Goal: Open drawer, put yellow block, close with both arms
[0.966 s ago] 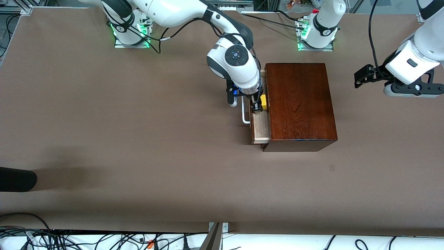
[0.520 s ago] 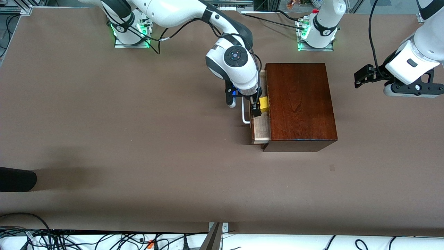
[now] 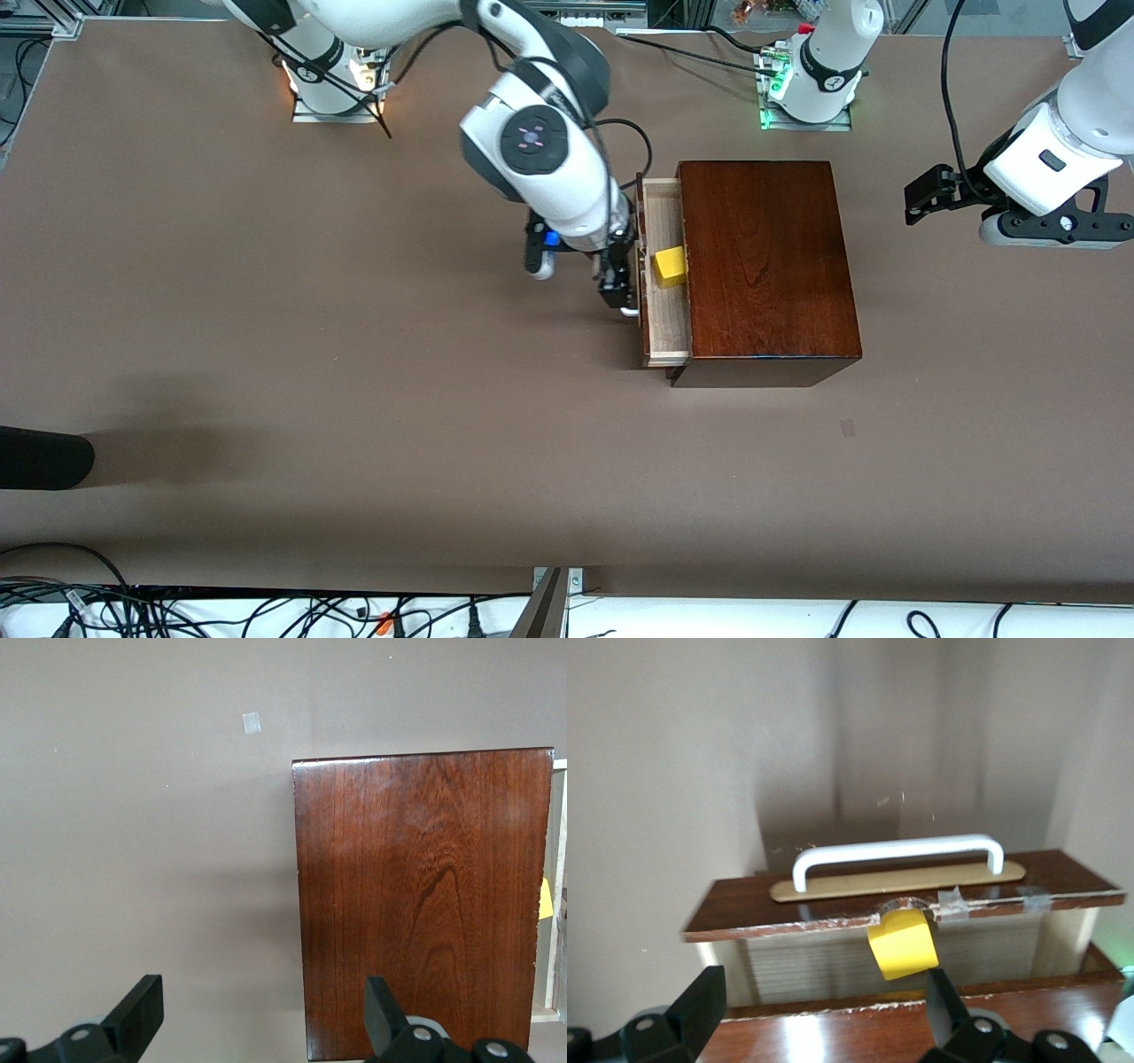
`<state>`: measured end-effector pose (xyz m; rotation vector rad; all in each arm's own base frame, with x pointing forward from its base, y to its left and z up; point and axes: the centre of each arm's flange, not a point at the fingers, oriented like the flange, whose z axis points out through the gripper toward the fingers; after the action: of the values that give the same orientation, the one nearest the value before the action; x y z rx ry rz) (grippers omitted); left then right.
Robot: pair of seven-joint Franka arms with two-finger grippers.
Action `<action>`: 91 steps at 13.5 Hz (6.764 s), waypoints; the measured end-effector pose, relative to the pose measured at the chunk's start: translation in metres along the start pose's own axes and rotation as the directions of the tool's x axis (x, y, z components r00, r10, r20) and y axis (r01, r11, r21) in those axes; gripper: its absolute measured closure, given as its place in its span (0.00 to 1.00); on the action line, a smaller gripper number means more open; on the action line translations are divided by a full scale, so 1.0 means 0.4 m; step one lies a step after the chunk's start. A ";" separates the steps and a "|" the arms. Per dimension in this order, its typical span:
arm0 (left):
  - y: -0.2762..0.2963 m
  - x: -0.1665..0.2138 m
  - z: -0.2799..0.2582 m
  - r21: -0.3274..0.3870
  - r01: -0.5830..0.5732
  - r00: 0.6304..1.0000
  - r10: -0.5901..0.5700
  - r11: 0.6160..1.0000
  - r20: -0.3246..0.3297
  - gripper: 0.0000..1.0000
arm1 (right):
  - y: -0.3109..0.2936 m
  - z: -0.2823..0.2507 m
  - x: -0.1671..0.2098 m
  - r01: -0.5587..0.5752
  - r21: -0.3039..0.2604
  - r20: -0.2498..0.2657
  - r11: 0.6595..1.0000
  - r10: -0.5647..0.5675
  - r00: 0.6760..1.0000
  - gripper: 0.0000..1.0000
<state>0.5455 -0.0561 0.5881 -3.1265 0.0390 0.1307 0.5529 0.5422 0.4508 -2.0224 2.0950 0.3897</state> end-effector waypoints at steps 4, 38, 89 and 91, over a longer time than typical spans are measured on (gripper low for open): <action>0.031 -0.002 -0.012 0.001 -0.025 1.000 0.025 1.000 -0.011 0.00 | -0.036 -0.207 0.170 0.334 -0.170 -0.102 0.927 -0.354 0.930 0.00; 1.010 -0.037 0.727 -0.116 -0.993 0.009 0.999 0.014 0.051 0.00 | -0.026 -0.753 1.189 0.946 -0.324 0.083 -0.024 -0.997 0.003 0.00; -0.091 -0.027 -0.026 -0.004 0.075 0.997 -0.076 0.997 -0.020 0.00 | -0.033 -0.773 1.208 0.942 -0.334 0.058 -0.003 -0.998 0.018 0.00; -0.091 -0.024 -0.022 -0.004 0.077 0.997 -0.077 0.997 -0.017 0.00 | -0.033 -0.773 1.208 0.942 -0.334 0.058 -0.003 -0.998 0.018 0.00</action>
<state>0.5375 -0.0195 0.5981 -3.1270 -0.0823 0.1037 0.5574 -0.0157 0.5852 -3.1447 0.0389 0.1713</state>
